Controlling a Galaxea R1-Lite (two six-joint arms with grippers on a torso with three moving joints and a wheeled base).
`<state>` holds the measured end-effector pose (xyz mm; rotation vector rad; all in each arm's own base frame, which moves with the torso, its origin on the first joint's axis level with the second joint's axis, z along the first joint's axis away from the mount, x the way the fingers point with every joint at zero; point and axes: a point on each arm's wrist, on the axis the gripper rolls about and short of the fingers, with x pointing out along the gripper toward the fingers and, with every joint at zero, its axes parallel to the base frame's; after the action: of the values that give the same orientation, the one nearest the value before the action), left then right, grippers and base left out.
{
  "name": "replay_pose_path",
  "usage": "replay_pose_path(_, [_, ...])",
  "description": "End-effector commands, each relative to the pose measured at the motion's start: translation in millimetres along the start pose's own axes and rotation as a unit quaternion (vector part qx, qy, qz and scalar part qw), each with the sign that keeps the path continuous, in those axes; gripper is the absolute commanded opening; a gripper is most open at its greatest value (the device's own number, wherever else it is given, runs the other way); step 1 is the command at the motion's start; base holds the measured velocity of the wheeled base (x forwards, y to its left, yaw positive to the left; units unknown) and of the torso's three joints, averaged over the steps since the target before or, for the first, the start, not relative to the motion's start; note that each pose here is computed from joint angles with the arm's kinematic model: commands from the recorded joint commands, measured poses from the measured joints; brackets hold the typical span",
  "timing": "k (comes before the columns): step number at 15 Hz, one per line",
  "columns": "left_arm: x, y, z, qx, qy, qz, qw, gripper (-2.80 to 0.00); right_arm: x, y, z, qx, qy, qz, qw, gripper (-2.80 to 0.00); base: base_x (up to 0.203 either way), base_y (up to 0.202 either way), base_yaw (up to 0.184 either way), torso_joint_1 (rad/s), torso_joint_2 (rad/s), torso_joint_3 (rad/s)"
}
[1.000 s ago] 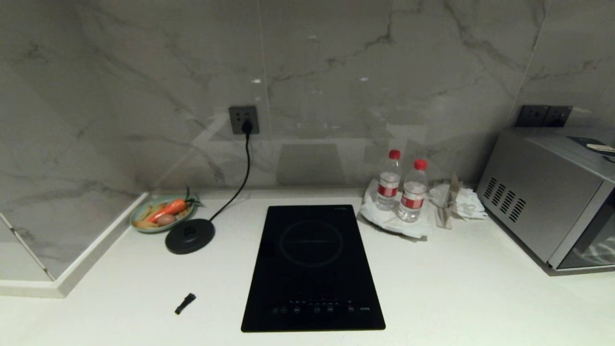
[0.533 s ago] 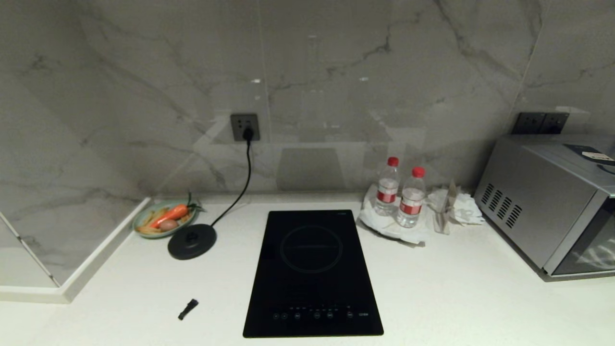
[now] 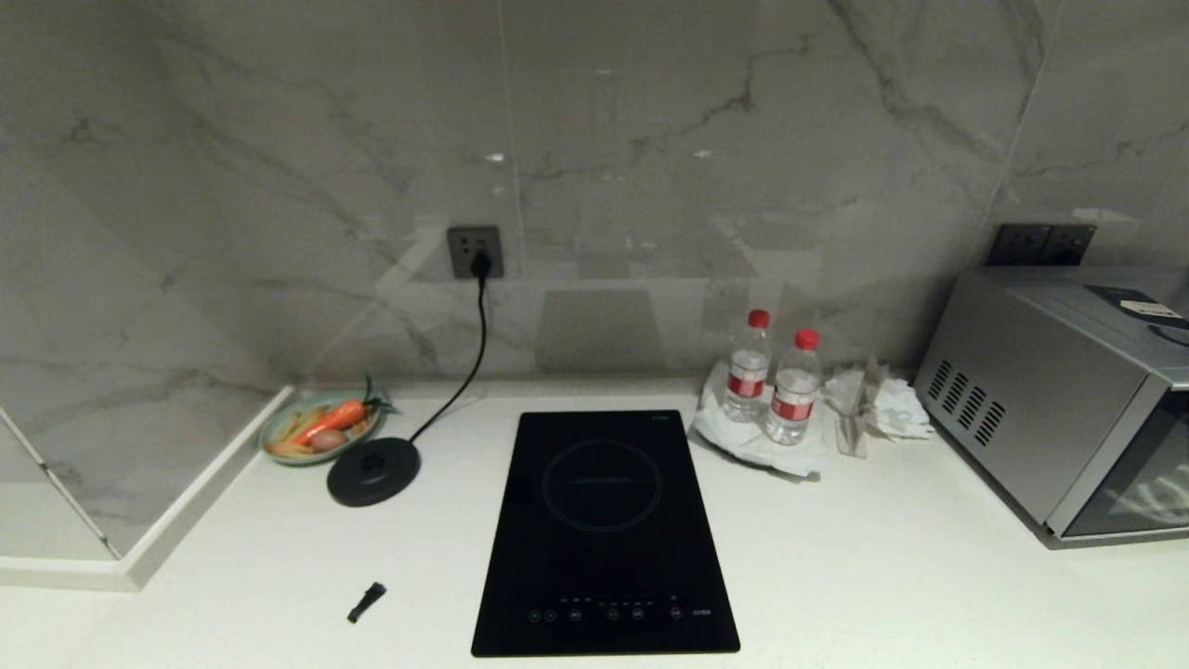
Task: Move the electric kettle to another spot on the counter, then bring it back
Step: Grab the kettle
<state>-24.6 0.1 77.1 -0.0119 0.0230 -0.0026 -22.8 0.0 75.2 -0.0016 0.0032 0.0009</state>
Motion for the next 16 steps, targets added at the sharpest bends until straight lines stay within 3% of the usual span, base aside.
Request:
replay_pose_path(1, [0.1, 0.0, 0.0, 0.0, 0.001, 0.001, 1.0, -2.8, 0.1, 0.0, 0.0, 0.0, 0.001, 0.0, 1.0, -2.8, 0.0, 0.0, 0.0, 0.0, 0.0, 0.0])
replay_pose_path(16, [0.1, 0.0, -0.1, 0.0, 0.001, 0.0, 1.0, -2.8, 0.1, 0.0, 0.0, 0.0, 0.001, 0.0, 1.0, -2.8, 0.0, -0.001, 0.007, 0.0, 0.0, 0.0])
